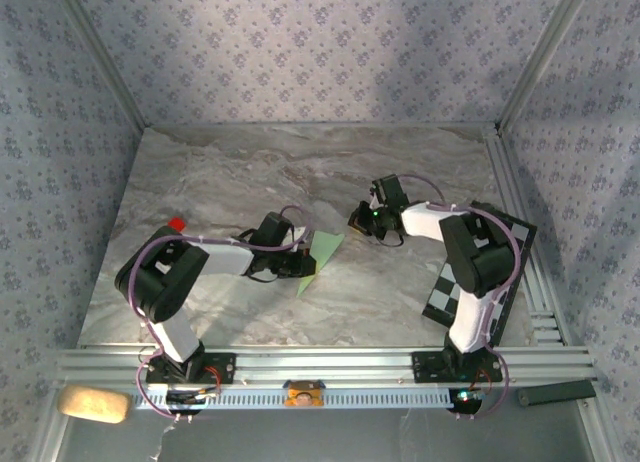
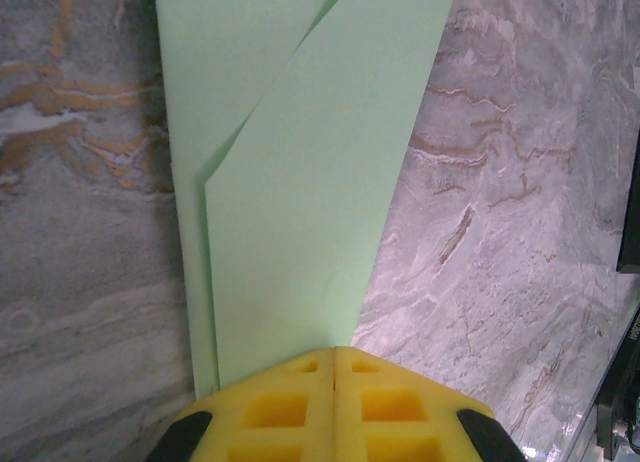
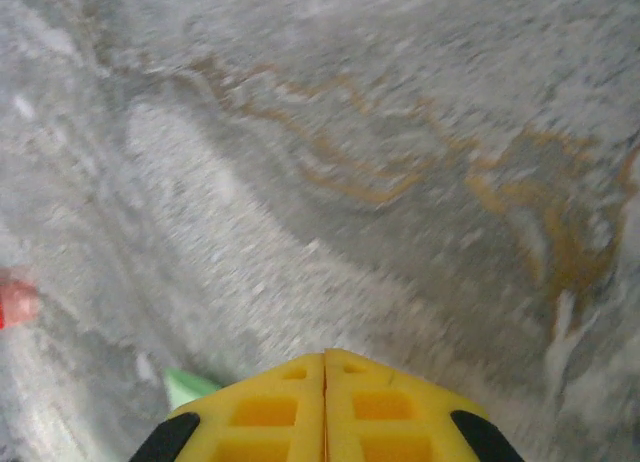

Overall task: Fold a paper plane with a square sheet of paper (pick it up from the middle)
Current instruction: Fold the wing for the fifth time at the center of the table.

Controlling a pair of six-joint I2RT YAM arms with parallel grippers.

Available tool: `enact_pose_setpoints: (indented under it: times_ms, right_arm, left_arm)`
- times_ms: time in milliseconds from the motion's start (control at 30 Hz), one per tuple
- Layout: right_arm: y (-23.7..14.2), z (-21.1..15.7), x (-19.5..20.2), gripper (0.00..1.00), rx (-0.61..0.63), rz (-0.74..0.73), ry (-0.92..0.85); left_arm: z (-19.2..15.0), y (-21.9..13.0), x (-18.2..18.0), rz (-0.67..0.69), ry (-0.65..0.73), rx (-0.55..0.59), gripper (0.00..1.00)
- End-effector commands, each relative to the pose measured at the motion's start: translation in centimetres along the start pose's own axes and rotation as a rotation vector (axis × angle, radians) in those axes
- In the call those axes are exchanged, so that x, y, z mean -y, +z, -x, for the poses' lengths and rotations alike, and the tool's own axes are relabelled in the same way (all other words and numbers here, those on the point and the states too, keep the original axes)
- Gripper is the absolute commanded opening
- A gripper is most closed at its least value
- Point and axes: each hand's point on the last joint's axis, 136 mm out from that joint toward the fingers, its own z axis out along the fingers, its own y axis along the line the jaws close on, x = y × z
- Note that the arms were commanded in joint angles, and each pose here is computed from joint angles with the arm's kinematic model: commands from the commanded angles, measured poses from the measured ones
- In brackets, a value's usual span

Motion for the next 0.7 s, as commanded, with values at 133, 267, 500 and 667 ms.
enact_pose_setpoints:
  times_ms: [133,267,500,667]
  right_arm:
    - [-1.2,-4.3,-5.5,0.1,-0.065,0.144,-0.152]
    - [0.4,-6.6,-5.5,0.09,-0.129,0.16,-0.156]
    - [2.8,-7.5,-0.3,0.05,-0.178,0.02,-0.083]
    - [3.0,-6.0,2.9,0.05,-0.135,-0.014,0.002]
  left_arm:
    - [-4.6,0.2,-3.8,0.132,-0.108,-0.13,0.0]
    - [-4.5,0.1,-3.7,0.13,-0.113,-0.127,0.0]
    - [-4.3,0.0,-3.5,0.125,-0.108,-0.124,0.0]
    - [-4.5,0.0,-3.6,0.127,-0.11,-0.125,0.0]
